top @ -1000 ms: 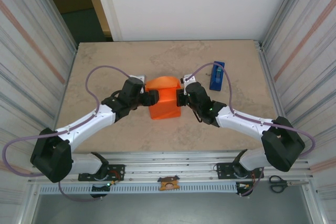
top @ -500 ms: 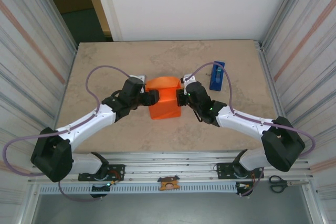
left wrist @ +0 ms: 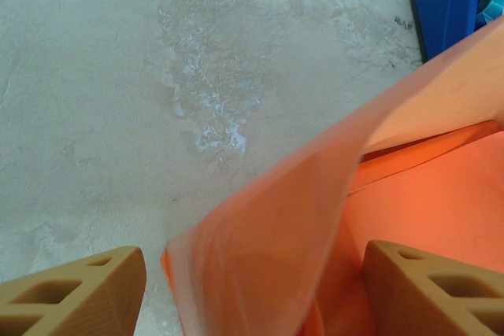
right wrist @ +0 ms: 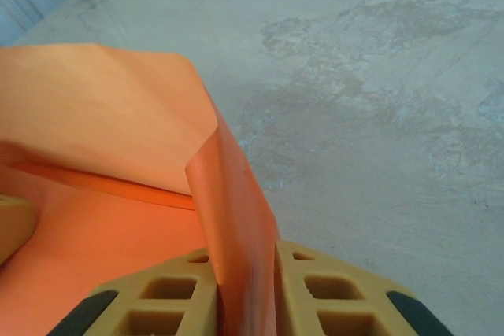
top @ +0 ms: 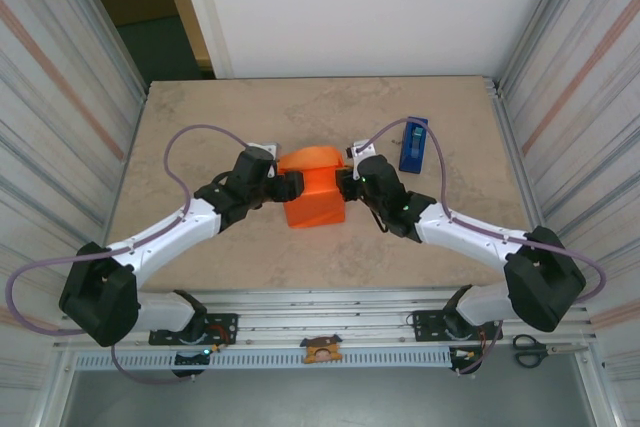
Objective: Wrap the gift box in paper
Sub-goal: Fold the wrapping paper for the gift box.
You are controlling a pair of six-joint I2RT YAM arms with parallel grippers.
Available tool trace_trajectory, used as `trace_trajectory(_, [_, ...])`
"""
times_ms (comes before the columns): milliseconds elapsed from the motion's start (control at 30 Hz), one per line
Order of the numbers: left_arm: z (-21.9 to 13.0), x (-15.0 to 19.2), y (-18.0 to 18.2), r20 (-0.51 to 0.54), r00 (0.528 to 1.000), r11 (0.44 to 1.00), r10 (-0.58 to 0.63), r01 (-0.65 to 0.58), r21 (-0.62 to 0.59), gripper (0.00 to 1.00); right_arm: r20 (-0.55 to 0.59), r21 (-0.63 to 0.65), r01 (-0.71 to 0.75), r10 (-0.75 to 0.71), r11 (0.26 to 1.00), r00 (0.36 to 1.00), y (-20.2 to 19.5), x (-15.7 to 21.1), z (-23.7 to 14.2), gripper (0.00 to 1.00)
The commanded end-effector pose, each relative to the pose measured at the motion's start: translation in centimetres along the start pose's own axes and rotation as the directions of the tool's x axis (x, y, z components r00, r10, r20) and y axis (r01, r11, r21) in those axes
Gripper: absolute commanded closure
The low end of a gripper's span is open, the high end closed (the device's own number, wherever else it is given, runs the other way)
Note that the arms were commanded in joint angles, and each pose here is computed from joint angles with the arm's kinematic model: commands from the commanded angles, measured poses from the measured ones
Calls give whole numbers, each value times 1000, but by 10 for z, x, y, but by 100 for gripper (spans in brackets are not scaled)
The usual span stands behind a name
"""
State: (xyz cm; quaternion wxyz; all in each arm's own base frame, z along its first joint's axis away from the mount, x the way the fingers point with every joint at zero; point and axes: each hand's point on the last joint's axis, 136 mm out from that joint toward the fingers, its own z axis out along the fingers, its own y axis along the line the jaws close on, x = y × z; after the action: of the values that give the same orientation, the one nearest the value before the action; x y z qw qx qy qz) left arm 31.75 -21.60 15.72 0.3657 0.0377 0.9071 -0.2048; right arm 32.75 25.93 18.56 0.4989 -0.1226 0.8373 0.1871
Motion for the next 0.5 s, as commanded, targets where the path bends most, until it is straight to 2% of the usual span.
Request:
trace_trajectory(0, [5,25,17,-83,997,999,0,-4,-53,27,50,3,-23,23,1000,998,-4,-24,-8,77])
trace_trajectory(67, [6,28,20,-88,996,998,1,-7,-64,27,41,-30,-20,21,999,999,0,-23,-4,79])
trace_trajectory(167, [5,27,25,-89,995,997,-35,29,-68,27,17,-38,-31,31,999,999,-1,-19,1,97])
trace_trajectory(200, [5,24,24,-73,997,998,-36,32,-57,27,28,-53,-26,28,998,999,1,-21,0,100])
trace_trajectory(333, [4,18,20,-59,998,999,-27,25,-43,28,51,-85,-32,36,996,998,7,-30,0,100])
trace_trajectory(400, [7,19,17,-70,997,999,-23,21,-30,28,41,-85,-42,46,995,998,9,-30,1,84])
trace_trajectory(467, [8,22,17,-88,996,999,-23,20,-26,29,47,-87,-32,36,996,998,10,-34,0,80])
